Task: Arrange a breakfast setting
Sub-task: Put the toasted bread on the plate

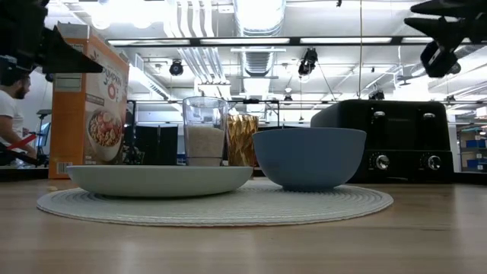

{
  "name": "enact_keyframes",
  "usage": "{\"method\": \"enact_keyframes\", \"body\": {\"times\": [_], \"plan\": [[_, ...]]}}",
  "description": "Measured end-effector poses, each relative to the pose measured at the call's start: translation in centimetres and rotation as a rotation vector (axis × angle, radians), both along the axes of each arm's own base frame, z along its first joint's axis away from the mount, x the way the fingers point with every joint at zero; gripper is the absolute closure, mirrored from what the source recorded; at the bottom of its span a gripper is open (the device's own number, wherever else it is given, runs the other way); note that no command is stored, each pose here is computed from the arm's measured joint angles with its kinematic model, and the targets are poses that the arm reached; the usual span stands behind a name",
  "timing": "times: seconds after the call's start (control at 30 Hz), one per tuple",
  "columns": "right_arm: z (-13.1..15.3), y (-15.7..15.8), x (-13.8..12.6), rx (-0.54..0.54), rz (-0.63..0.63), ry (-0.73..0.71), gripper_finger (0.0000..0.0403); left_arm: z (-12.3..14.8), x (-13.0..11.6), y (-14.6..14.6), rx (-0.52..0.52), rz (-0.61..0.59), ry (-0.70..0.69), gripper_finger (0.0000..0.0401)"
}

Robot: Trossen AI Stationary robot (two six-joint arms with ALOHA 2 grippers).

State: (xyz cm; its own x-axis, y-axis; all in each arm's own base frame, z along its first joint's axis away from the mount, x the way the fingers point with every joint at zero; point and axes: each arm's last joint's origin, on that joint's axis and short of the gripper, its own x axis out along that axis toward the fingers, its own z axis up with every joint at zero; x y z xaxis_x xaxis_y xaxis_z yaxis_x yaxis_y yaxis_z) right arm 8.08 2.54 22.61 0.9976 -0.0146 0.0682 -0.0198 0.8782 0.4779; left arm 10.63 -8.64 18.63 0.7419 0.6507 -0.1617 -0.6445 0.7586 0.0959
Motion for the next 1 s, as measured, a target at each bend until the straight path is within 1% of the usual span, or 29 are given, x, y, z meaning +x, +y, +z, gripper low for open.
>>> {"method": "enact_keyframes", "body": {"times": [0.13, 0.17, 0.23, 0.27, 0.37, 0.5, 0.67, 0.83, 1.0], "plan": [[2.3, -1.1, -1.8, -0.008, -0.078, 0.143, 0.0335, 0.8, 0.6, -0.7, -0.025, 0.000, -0.019, 0.0399], [2.7, -1.4, -2.3, -0.009, -0.102, 0.185, 0.0335, 1.0, 0.7, -0.9, -0.008, -0.005, -0.005, 0.0399], [3.5, -2.1, -3.3, 0.011, -0.155, 0.254, 0.0335, 1.4, 1.0, -1.2, 0.076, -0.025, 0.068, 0.0399], [3.8, -2.3, -3.8, 0.024, -0.177, 0.285, 0.0335, 1.6, 1.2, -1.4, 0.099, -0.033, 0.084, 0.0399], [4.6, -2.8, -4.5, 0.040, -0.212, 0.344, 0.0335, 2.3, 1.6, -2.0, 0.100, -0.038, 0.079, 0.0399], [5.4, -2.6, -4.2, 0.027, -0.234, 0.370, 0.0335, 2.0, 1.6, -2.1, 0.023, -0.021, 0.069, 0.0399], [6.6, -2.2, -3.0, -0.050, -0.296, 0.413, 0.0335, 0.1, 1.0, -1.2, -0.038, 0.011, 0.021, 0.0399], [8.2, -2.0, -2.3, -0.067, -0.344, 0.451, 0.0334, -1.5, 0.3, -0.4, -0.060, 0.028, -0.020, 0.0399], [8.9, -2.2, -2.1, -0.056, -0.435, 0.501, 0.0317, -2.8, -0.6, 0.7, -0.075, 0.039, -0.044, 0.0399]]}}
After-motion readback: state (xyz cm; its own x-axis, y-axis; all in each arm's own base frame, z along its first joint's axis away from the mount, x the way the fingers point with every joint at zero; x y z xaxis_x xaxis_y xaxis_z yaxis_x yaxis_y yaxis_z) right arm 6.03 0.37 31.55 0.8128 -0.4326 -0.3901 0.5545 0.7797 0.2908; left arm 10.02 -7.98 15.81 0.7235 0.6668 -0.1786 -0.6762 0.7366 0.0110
